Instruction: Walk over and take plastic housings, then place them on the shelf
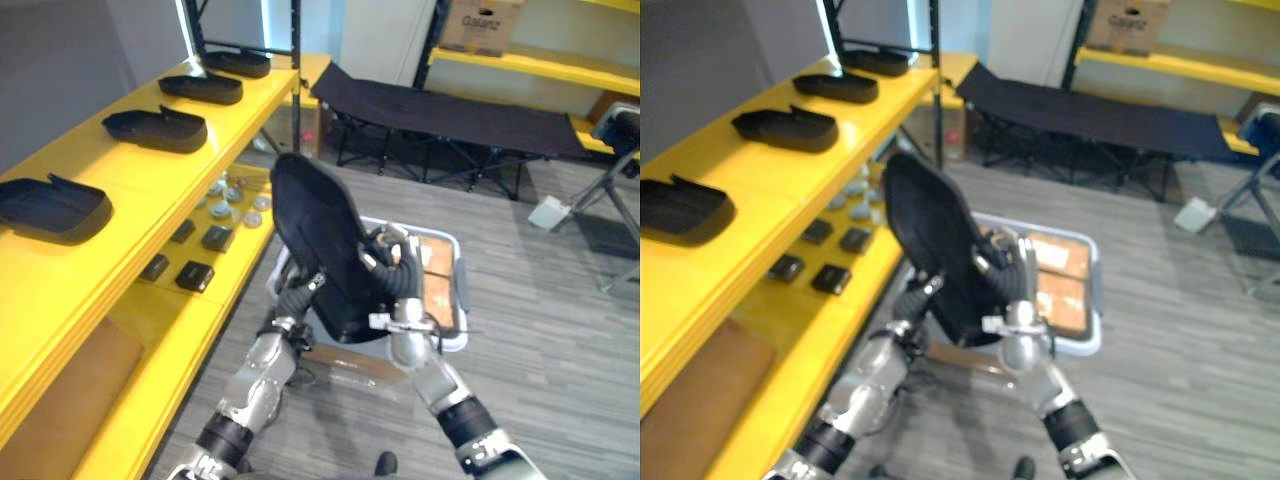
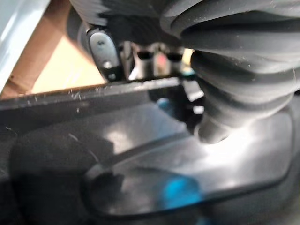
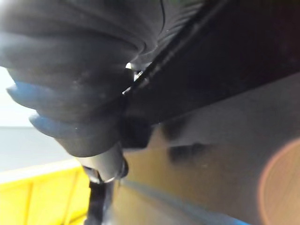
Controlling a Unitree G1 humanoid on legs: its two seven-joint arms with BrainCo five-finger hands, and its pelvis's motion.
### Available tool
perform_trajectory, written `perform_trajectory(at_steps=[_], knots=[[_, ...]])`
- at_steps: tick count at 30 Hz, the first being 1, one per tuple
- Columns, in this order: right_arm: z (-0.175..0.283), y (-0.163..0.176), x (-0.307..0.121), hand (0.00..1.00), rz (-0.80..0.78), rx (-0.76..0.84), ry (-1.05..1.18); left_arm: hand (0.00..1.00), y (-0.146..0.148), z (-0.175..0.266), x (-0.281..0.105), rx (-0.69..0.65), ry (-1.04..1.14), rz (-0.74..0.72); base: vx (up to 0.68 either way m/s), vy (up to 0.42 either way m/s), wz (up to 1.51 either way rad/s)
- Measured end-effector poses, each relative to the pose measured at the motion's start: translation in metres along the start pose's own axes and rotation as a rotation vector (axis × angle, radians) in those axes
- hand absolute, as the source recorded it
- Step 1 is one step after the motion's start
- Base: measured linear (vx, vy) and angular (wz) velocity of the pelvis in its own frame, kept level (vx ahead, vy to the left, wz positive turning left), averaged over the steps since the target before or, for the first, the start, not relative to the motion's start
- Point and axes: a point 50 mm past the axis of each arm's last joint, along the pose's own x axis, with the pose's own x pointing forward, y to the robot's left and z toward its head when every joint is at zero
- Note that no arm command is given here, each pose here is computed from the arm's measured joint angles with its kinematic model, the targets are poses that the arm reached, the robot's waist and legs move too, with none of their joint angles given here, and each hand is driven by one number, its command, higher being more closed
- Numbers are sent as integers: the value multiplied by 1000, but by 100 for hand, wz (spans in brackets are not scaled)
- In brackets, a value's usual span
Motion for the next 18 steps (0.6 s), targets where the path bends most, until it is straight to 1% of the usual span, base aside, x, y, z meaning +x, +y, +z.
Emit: perform_trajectory(at_steps=[1, 3, 4, 6, 8, 9, 12, 15, 18], knots=[[1, 0, -4, 0, -1, 16, 4, 100, 3, 6, 0, -1, -39, 26, 0, 0, 0], [10, -4, -16, 0, -17, 84, 16, 100, 14, 36, -1, 25, -205, 125, 0, 0, -2], [12, -8, -17, 0, -34, 104, 17, 100, 19, 44, -2, 39, -248, 155, 0, 0, -7], [20, -34, -14, 0, -161, 133, 1, 100, 41, 68, -9, 79, -388, 292, 0, 2, -7], [22, -60, -10, 0, -270, 123, -11, 100, 62, 76, -19, 129, -432, 394, -7, 8, -7], [22, -78, -10, 0, -336, 107, -13, 100, 75, 76, -26, 171, -429, 442, -6, 10, -7], [21, -120, -14, 0, -462, 45, -16, 100, 93, 72, -41, 272, -405, 495, 9, 11, -6], [18, -143, -22, 0, -508, -2, 15, 100, 97, 71, -50, 316, -397, 506, 0, 0, 0], [4, -163, -40, 0, -521, -29, 149, 100, 97, 72, -61, 329, -404, 512, 22, 10, -4]])
